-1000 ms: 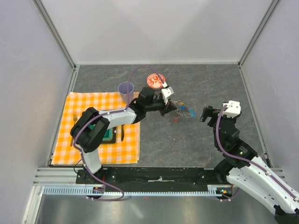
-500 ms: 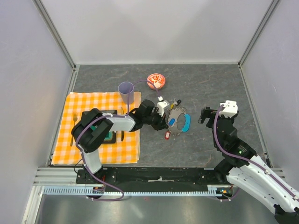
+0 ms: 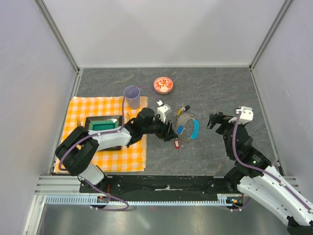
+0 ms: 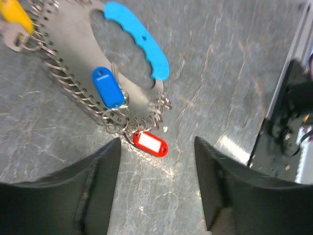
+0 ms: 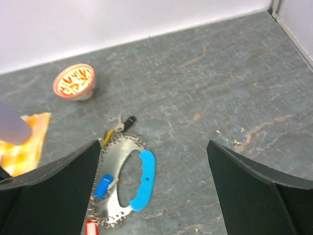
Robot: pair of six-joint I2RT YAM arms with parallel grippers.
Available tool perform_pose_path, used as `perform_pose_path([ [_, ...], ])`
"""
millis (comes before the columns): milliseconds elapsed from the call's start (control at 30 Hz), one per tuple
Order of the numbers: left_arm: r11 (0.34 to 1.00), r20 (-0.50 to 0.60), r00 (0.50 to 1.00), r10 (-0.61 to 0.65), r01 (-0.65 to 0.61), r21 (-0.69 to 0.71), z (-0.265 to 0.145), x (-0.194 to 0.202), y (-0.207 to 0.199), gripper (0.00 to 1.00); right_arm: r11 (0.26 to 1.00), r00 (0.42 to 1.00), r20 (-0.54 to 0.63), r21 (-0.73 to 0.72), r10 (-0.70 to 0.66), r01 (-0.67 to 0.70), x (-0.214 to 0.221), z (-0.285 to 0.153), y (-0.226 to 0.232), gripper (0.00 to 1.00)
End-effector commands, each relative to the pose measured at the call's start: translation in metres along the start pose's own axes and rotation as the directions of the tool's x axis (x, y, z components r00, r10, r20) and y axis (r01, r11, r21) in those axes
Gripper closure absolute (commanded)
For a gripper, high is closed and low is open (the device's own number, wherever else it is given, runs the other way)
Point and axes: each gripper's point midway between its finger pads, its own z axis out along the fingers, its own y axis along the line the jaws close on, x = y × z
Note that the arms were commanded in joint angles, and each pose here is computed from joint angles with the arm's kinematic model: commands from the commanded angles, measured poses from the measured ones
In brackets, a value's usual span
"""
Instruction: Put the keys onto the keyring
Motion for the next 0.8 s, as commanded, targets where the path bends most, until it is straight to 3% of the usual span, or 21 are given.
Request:
perform_pose_path([
  [0,0.994,0.185,0.979,-0.084,0.096,-0.056,-0.024,-0.053,0.009,0.29,0.989,0.987,0.12,-0.11,0.107,-0.094,-0.042,-0.014,0.012,0.02],
  [167,0.93,0.284,0.943,-0.172,0.251,-0.269,-0.076,-0.075,0.056,0.24,0.998,0.992,0.115,-0.046,0.058,-0.053,-0.048,-0.019,-0.003,0.02],
  [233,0.885,0.344,0.92,-0.188,0.31,-0.346,-0.1,-0.081,0.076,0.18,0.999,0.994,0.105,-0.009,0.04,-0.039,-0.051,-0.019,-0.008,0.02],
  [333,0.756,0.485,0.855,-0.185,0.438,-0.485,-0.158,-0.087,0.105,0.01,0.995,0.995,0.102,0.1,0.001,-0.011,-0.056,-0.022,-0.028,0.02],
  [433,0.648,0.602,0.788,-0.124,0.525,-0.553,-0.21,-0.09,0.111,0.0,0.981,0.993,0.117,0.192,-0.029,0.006,-0.065,-0.028,-0.047,0.02],
  [633,0.635,0.632,0.775,-0.013,0.495,-0.594,-0.271,-0.104,0.081,0.01,0.956,0.986,0.135,0.29,-0.095,0.052,-0.085,-0.044,-0.072,0.02],
  [767,0.672,0.665,0.742,0.088,0.449,-0.59,-0.31,-0.115,0.053,0.01,0.947,0.982,0.169,0.319,-0.085,0.027,-0.094,-0.057,-0.087,0.02],
])
